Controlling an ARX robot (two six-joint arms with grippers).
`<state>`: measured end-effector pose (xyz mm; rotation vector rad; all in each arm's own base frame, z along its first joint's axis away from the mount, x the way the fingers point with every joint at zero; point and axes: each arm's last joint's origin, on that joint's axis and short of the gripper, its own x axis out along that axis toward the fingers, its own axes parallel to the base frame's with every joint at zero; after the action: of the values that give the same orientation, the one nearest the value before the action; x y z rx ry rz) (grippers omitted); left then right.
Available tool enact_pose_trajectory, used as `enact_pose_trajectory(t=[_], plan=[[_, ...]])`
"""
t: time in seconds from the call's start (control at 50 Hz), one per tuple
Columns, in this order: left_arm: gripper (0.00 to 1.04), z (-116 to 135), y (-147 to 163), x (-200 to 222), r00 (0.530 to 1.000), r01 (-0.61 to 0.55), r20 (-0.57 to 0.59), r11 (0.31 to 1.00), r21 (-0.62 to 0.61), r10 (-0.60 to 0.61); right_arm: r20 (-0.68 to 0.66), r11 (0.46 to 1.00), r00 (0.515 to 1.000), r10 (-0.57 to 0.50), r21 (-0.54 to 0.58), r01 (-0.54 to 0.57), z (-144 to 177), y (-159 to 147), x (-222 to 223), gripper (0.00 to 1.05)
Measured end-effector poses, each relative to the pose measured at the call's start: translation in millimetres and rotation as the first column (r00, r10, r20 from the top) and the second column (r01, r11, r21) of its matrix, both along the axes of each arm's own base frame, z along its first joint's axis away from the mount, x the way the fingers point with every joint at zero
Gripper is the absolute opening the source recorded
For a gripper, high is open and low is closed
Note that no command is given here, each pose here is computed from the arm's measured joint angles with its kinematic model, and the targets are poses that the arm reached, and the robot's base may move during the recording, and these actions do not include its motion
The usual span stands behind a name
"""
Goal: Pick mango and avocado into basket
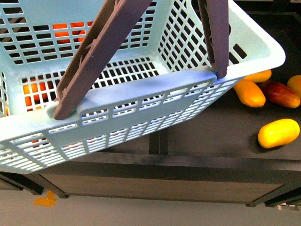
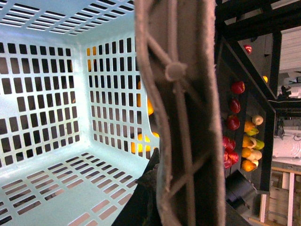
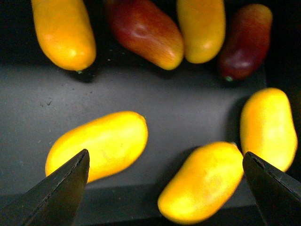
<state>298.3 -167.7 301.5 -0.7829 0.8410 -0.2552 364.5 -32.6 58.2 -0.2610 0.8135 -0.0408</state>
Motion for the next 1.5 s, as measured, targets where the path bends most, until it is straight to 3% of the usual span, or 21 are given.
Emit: enact_pose_trajectory(t=[0.16, 0.5, 0.78, 1.101, 1.441, 1.501], plan=[[0.05, 0.0, 0.1, 0.1, 1.000, -0.001, 0.000, 1.000, 0.000, 0.001, -0.067, 0.991, 0.990, 0.125, -0.036, -0.128, -27.2, 20.7, 44.5, 0.96], [0.05, 0.0, 0.1, 0.1, 1.000, -0.001, 0.000, 1.000, 0.000, 0.001, -0.101, 0.971, 0.967, 0.232, -0.032, -0.236, -46.7, 39.5, 98.3, 0.96], [0.05, 0.0, 0.1, 0.1, 1.000, -0.001, 0.000, 1.000, 0.000, 0.001, -0.101, 0.939, 0.933, 0.344, 0.016, -0.345, -61.7, 78.9, 138.6, 0.96], [0.05, 0.0, 0.1, 0.1, 1.000, -0.001, 0.000, 1.000, 0.000, 0.001, -0.150, 0.948, 0.937, 0.317, 0.007, -0.319, -90.9, 87.0, 164.8, 0.96], [0.05, 0.0, 0.1, 0.1, 1.000, -0.001, 0.000, 1.000, 0.000, 0.001, -0.163, 0.964, 0.951, 0.264, 0.046, -0.260, -95.3, 89.3, 179.3, 0.96], [0.05, 0.0, 0.1, 0.1, 1.000, 0.000, 0.000, 1.000, 0.000, 0.000, -0.163, 0.969, 0.955, 0.247, 0.055, -0.242, -95.1, 89.2, 179.7, 0.88]])
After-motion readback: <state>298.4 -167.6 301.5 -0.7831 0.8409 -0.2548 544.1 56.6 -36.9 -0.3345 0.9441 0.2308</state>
